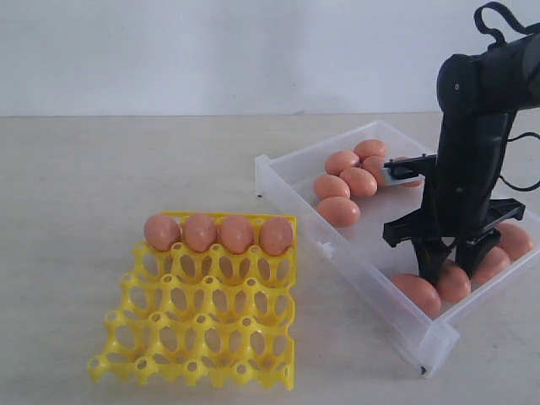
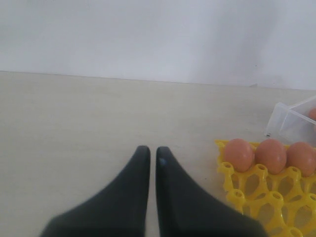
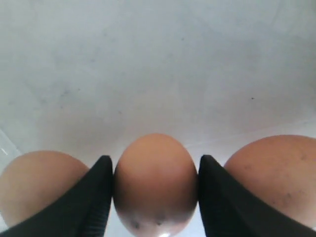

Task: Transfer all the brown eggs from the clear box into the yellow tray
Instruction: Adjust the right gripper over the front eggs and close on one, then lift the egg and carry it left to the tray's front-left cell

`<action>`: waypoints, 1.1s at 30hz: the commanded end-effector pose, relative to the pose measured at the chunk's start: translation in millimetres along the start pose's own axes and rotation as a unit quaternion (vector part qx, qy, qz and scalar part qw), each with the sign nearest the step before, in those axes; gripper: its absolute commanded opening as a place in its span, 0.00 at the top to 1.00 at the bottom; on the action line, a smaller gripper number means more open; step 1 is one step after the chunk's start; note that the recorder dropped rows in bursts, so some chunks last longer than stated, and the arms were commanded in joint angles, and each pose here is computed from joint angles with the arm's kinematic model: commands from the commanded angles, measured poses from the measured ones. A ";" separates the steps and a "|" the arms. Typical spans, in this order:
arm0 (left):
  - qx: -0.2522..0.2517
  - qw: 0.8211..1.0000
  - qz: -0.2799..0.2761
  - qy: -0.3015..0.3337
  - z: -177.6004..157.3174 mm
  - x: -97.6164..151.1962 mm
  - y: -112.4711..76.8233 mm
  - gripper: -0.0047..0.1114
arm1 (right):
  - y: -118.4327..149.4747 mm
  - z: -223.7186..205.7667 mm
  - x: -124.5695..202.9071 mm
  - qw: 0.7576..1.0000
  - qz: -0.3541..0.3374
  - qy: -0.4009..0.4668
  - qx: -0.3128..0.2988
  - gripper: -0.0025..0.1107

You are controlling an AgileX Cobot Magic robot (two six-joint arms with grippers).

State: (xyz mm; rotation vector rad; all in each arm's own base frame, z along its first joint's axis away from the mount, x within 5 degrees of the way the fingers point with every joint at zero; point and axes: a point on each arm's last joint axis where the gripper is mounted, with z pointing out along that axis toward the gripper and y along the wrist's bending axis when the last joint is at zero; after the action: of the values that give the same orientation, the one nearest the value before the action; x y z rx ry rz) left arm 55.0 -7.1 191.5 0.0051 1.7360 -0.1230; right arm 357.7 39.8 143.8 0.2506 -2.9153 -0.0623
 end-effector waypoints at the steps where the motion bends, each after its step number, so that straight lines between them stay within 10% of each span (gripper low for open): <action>1: 0.002 1.000 -0.005 -0.002 0.1 0.7 -0.1 0.92 | -1.3 -14.5 -1.2 0.999 0.002 -0.052 -0.004 0.98; 8: 0.002 1.000 -0.005 -0.002 0.1 0.7 -0.1 0.92 | 19.0 -103.5 1.6 0.933 0.075 -0.343 -0.077 0.98; 15: 0.002 1.000 -0.005 -0.002 0.1 0.7 -0.1 0.92 | 79.0 -181.3 50.3 0.760 -0.025 -0.647 -0.059 0.98; 21: 0.002 1.000 -0.005 -0.002 0.1 0.7 -0.1 0.92 | 116.8 -193.9 70.3 0.664 -0.101 -0.739 -0.058 0.98; 28: 0.002 1.000 -0.005 -0.002 0.1 0.7 -0.1 0.92 | 144.6 -228.9 91.4 0.483 -0.104 -0.863 -0.109 0.98; 33: 0.002 1.000 -0.005 -0.002 0.1 0.7 -0.1 0.92 | 181.6 -211.1 98.9 0.529 -0.207 -0.813 -0.124 0.98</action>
State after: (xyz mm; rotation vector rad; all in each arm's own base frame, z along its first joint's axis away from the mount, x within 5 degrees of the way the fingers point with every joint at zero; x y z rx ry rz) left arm 55.0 -7.1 191.5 0.0051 1.7360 -0.1230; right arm 288.6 179.5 387.4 1.2891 -4.4426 -1.6307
